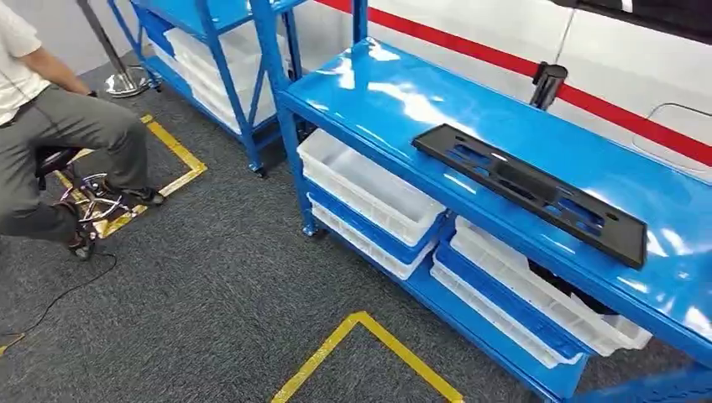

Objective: Take the parts from the cabinet and place them on the table.

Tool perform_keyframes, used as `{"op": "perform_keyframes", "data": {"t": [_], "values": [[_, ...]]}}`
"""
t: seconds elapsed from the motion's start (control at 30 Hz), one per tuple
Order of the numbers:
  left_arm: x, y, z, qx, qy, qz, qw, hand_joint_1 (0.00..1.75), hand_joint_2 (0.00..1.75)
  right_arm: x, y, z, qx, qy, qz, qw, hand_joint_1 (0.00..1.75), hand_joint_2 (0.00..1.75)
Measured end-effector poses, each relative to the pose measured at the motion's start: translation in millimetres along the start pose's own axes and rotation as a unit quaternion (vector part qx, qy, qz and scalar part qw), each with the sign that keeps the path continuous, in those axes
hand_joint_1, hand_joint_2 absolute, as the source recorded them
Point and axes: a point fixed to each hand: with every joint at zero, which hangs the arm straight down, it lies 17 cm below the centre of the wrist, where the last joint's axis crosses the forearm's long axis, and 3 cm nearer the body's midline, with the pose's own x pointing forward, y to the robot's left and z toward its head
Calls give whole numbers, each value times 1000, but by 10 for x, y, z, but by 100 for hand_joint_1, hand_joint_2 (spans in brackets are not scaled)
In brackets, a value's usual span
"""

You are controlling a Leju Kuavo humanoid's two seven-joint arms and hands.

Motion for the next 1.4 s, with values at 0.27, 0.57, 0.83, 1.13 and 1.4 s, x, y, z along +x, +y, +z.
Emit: {"op": "perform_keyframes", "data": {"t": [0.27,0.57,0.83,1.13,1.4], "values": [[-47,1,3,0,3,0,1000,0,0,-29,21,2,1,2,-2,1000,0,0],[5,35,-6,3,-1,-2,1000,0,0,-31,58,7,4,2,1,1000,0,0],[-23,-37,7,-2,1,-2,1000,0,0,-15,-34,-6,-3,0,4,1000,0,0],[34,-4,-2,3,-2,1,1000,0,0,40,-32,-1,-4,-1,8,1000,0,0],[-4,37,-6,7,3,3,1000,0,0,17,0,2,-1,2,8,1000,0,0]]}}
